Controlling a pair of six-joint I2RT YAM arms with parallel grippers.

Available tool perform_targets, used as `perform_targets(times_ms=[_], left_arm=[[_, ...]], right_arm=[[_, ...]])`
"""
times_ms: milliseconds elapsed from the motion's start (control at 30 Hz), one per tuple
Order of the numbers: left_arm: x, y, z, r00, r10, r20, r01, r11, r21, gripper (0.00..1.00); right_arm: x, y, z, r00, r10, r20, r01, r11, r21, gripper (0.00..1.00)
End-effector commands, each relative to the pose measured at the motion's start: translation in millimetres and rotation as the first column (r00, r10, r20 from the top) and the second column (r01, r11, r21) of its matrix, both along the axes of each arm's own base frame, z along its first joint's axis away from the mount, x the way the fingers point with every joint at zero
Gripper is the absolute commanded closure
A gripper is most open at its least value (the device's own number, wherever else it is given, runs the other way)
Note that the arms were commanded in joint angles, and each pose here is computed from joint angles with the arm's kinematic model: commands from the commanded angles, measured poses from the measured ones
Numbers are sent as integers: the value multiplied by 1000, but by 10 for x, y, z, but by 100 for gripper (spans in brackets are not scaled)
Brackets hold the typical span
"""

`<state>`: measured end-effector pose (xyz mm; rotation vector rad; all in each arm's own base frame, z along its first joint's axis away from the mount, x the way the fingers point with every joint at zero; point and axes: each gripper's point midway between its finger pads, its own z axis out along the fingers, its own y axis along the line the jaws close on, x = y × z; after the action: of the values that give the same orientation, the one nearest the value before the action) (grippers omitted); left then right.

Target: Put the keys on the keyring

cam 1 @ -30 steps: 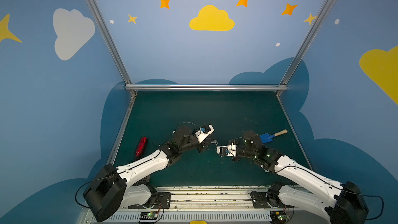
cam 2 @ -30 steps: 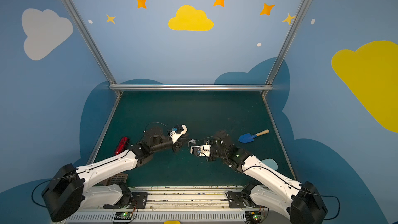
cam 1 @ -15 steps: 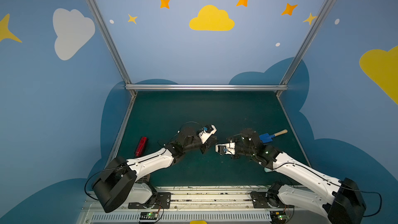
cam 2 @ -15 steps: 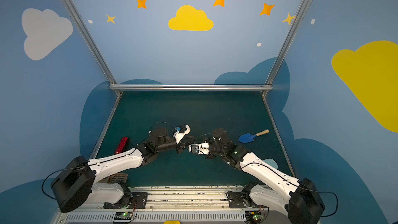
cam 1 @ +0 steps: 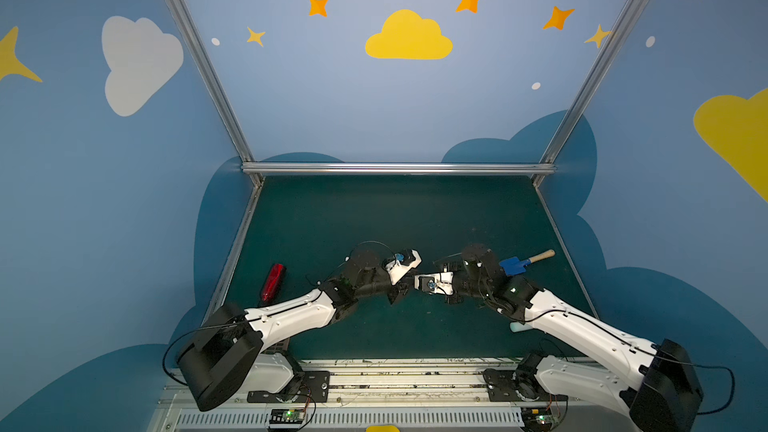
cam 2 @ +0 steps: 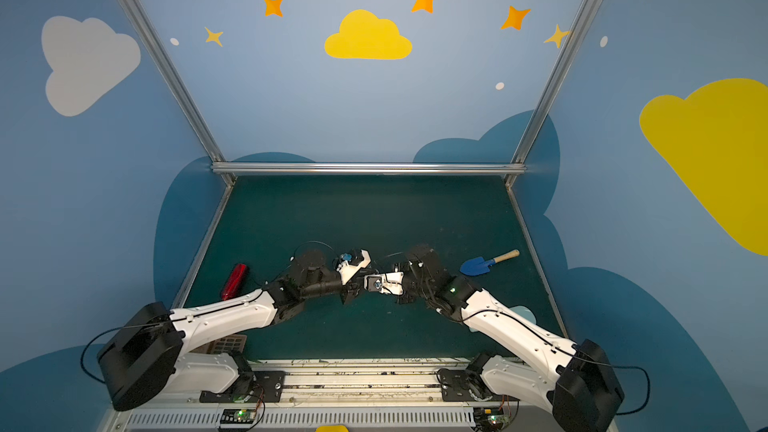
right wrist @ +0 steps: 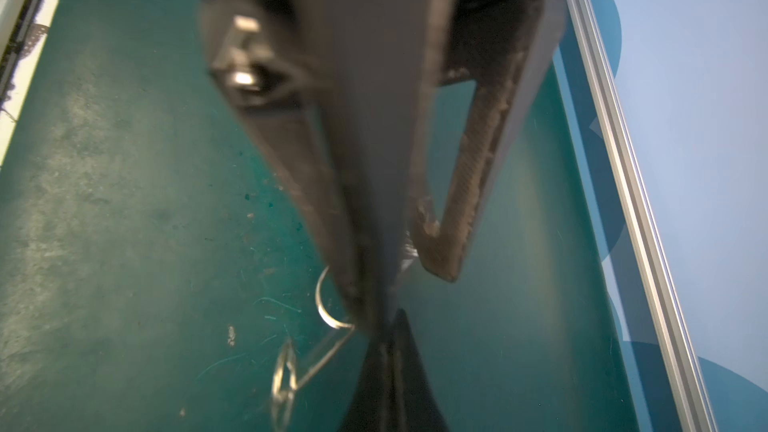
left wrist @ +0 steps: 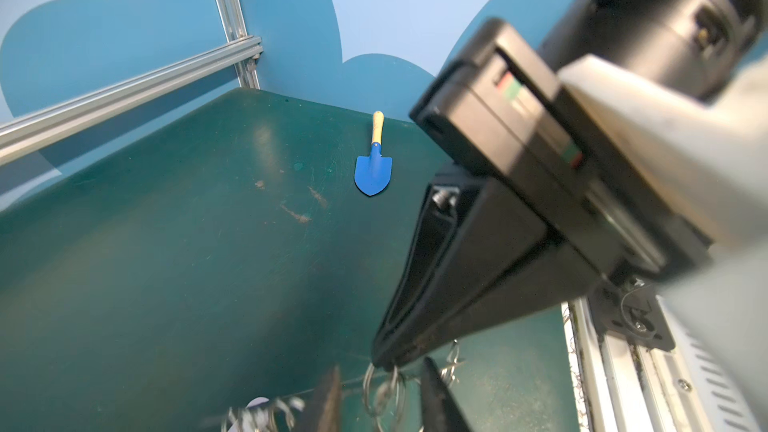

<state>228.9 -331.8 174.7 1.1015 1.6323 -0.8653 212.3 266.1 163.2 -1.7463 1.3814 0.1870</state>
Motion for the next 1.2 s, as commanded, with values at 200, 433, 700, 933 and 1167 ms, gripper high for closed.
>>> perform_targets(times_ms=[200,433,700,933,1167], left_arm=[[20,76,-132,999,38,18,-39,997,63,59],[70,138,-212,996,81,30,-83,993,86,59],[94,169,-228,994,100,45,-104,991,89,60],[92,212,-76,989,110,102,-118,990,74,66],[33,170,223,990,78,114,-79,997,0,66]], right_arm=[[91,51,166,1000,-26,9,25,999,40,100],[97,44,190,999,-31,16,30,998,50,100],[107,54,193,999,-31,15,30,998,61,100],[161,41,178,998,-56,5,55,997,46,100],[154,32,184,998,-60,-3,60,997,44,100]])
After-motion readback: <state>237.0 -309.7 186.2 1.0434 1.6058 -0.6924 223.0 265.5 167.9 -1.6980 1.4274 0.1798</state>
